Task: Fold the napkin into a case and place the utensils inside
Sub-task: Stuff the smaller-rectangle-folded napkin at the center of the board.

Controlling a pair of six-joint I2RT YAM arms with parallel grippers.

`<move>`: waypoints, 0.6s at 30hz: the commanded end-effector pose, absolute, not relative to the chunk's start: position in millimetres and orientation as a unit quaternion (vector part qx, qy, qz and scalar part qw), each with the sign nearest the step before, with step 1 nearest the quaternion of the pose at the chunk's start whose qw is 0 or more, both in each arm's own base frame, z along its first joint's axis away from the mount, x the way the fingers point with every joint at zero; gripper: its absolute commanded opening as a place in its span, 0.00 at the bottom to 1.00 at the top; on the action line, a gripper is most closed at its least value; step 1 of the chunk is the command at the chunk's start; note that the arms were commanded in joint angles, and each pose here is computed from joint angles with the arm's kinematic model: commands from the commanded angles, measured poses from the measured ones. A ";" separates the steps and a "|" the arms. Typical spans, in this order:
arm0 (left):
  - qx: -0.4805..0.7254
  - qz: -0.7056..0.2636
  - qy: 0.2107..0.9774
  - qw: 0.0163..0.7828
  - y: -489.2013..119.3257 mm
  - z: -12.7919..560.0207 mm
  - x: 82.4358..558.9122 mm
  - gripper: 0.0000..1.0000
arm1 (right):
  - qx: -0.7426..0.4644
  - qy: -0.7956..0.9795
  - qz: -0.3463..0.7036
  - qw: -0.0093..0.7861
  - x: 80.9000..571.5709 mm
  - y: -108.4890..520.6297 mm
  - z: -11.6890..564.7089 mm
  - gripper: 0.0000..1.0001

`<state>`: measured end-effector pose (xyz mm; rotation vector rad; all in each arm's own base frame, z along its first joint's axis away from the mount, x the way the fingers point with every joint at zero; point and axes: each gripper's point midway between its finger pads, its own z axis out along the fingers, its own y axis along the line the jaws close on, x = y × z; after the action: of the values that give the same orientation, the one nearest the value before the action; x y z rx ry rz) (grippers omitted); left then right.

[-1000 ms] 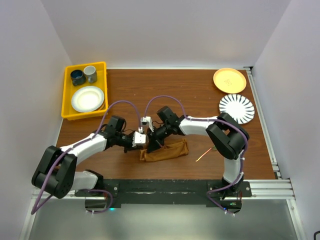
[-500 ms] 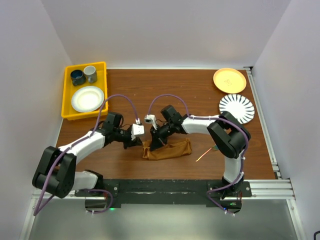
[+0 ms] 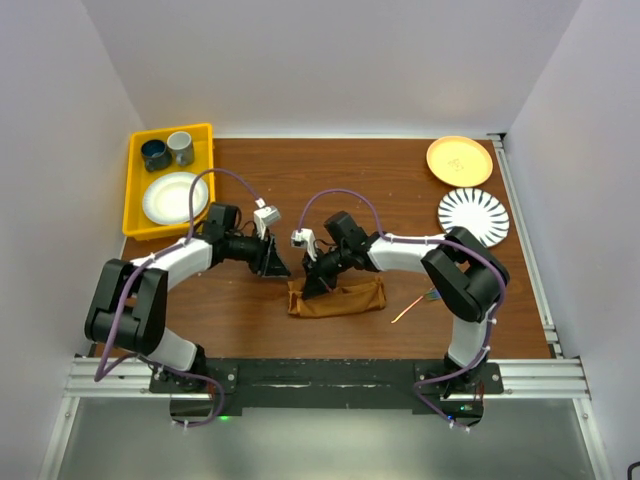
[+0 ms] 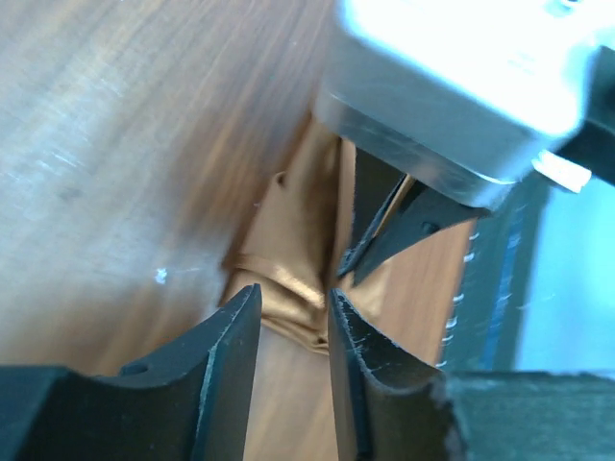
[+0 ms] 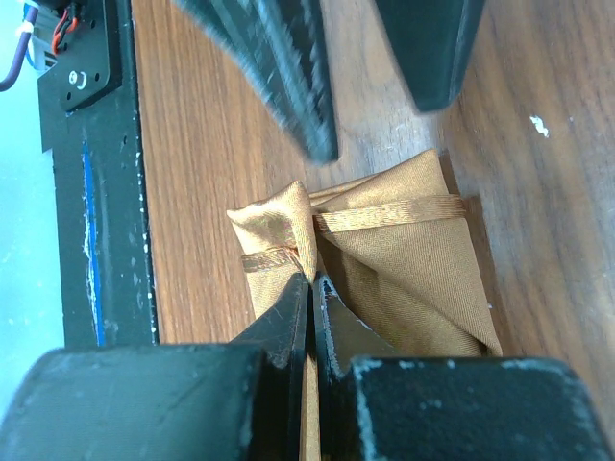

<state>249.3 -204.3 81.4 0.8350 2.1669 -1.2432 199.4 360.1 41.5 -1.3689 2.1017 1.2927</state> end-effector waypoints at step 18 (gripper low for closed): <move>0.164 -0.544 0.810 0.142 -236.6 56.0 224.9 0.41 | -0.501 0.710 0.454 0.199 204.2 366.7 60.3 0.00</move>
<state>222.2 -224.8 52.1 0.4860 2.3719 -1.4976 199.3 361.0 42.0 -1.3794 2.0845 1.2887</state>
